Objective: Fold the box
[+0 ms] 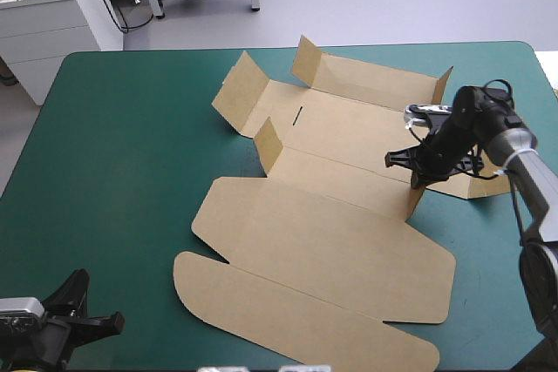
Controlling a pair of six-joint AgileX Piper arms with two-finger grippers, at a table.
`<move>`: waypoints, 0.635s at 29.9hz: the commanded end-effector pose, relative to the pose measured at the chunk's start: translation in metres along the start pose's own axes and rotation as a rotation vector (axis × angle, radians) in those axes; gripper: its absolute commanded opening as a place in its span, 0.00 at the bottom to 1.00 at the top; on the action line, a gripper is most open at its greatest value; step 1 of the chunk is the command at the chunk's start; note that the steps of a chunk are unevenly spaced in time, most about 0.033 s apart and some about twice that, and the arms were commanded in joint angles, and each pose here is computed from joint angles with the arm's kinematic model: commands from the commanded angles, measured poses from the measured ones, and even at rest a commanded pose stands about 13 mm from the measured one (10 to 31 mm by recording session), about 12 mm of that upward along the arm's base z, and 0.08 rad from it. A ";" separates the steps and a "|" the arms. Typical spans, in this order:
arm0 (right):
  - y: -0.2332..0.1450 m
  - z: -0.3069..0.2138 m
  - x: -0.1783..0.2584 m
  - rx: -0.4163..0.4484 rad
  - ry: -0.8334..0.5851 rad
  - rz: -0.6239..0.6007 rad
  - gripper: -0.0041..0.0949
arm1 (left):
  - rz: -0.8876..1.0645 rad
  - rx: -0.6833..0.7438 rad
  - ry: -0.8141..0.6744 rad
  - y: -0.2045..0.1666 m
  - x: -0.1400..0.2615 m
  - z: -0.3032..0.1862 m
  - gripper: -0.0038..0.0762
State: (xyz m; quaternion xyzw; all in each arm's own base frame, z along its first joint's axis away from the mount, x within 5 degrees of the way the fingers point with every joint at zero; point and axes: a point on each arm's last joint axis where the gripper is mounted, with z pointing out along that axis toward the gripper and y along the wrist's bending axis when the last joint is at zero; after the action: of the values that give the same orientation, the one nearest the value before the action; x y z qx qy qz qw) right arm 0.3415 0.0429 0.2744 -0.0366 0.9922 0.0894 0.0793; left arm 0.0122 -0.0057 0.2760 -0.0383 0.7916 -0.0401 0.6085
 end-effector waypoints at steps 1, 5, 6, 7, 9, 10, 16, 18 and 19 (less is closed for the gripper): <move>0.026 -0.021 -0.020 0.037 -0.102 -0.178 0.04 | -0.012 0.014 -0.103 -0.002 -0.013 -0.005 0.04; 0.052 -0.022 -0.041 0.028 -0.142 -0.345 0.04 | -0.012 0.014 -0.103 -0.002 -0.013 -0.005 0.04; 0.059 -0.023 -0.045 0.029 -0.149 -0.395 0.04 | -0.012 0.014 -0.103 -0.002 -0.013 -0.005 0.04; 0.065 -0.023 -0.049 0.029 -0.152 -0.448 0.04 | -0.012 0.014 -0.103 -0.002 -0.013 -0.005 0.04; 0.076 -0.022 -0.054 0.040 -0.146 -0.567 0.04 | -0.012 0.014 -0.103 -0.002 -0.013 -0.005 0.04; 0.082 -0.023 -0.055 0.050 -0.141 -0.633 0.04 | -0.012 0.014 -0.103 -0.002 -0.013 -0.005 0.04; 0.110 -0.018 -0.057 0.064 -0.142 -0.967 0.04 | -0.012 0.014 -0.103 -0.002 -0.013 -0.005 0.04; 0.116 -0.017 -0.056 0.075 -0.149 -1.084 0.04 | -0.012 0.014 -0.103 -0.002 -0.013 -0.005 0.04; 0.119 -0.017 -0.056 0.080 -0.153 -1.152 0.03 | -0.012 0.014 -0.103 -0.002 -0.013 -0.005 0.04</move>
State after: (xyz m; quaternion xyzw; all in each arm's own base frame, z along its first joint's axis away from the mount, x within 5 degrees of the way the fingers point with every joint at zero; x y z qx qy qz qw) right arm 0.3938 0.1574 0.2876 -0.4844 0.8617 0.0206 0.1497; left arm 0.0122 -0.0057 0.2760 -0.0383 0.7916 -0.0401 0.6085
